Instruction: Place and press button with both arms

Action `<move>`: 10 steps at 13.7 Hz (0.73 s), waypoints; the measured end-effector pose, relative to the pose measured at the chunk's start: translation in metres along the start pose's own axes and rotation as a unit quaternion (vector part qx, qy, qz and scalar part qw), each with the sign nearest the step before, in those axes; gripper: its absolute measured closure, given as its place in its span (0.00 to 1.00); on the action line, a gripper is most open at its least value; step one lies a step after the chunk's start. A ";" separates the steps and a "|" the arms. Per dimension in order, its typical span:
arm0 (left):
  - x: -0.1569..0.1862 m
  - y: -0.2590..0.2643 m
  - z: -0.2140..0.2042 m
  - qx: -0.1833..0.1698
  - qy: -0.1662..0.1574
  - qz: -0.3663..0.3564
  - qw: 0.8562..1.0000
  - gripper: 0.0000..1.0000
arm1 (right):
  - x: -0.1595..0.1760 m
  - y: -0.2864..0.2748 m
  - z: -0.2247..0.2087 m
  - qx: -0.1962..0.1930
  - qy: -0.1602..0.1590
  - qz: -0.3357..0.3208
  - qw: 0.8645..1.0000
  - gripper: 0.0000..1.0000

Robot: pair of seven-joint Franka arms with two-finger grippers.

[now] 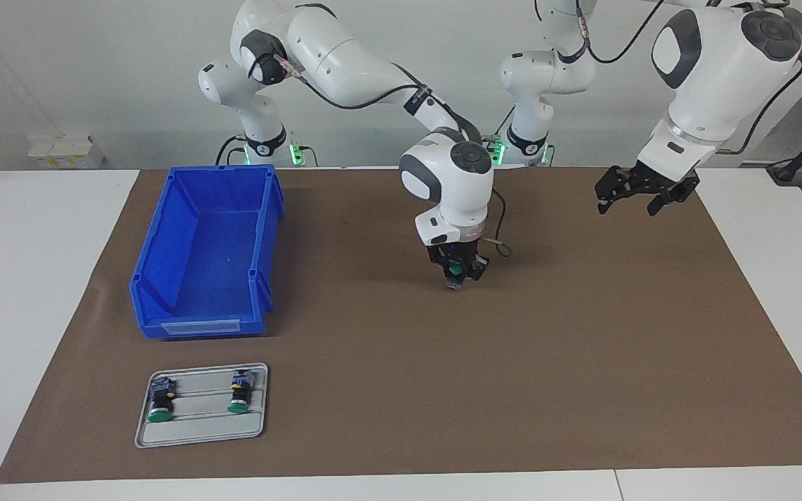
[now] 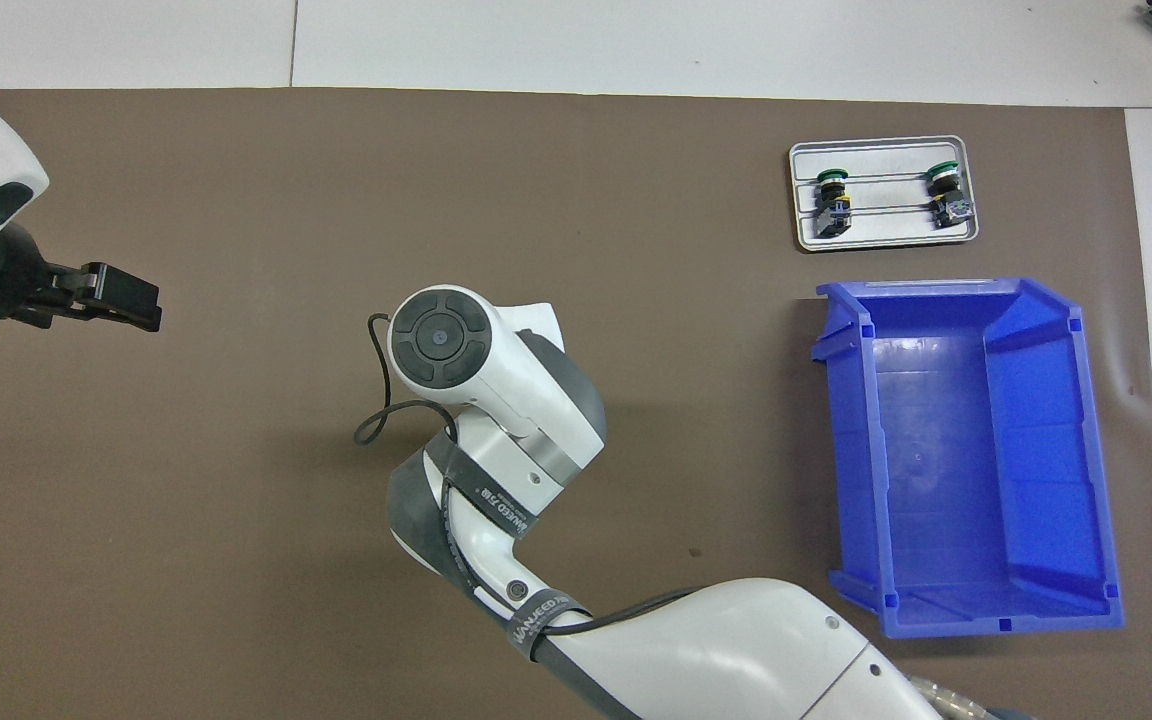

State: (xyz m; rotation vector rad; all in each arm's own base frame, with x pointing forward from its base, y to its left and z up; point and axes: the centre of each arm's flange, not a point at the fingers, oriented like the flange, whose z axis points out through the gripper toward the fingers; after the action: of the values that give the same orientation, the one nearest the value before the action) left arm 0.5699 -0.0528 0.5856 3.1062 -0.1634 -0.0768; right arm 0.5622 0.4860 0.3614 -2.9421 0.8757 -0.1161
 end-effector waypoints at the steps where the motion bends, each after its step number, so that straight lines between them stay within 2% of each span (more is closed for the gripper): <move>1: 0.000 0.000 0.000 0.000 0.000 0.000 1.000 0.00 | 0.013 0.004 -0.013 0.005 0.003 0.009 1.000 0.66; 5: 0.000 0.000 0.000 0.000 0.000 0.000 1.000 0.00 | 0.071 0.040 -0.067 0.009 0.013 0.019 1.000 0.66; 10: 0.000 0.000 0.000 0.000 0.000 0.000 1.000 0.00 | 0.148 0.125 -0.116 -0.020 0.013 -0.022 0.999 0.66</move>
State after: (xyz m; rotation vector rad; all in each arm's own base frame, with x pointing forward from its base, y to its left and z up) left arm 0.5697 -0.0527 0.5859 3.1062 -0.1632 -0.0759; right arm 0.6074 0.2955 0.4737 -3.0047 0.8268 -0.1415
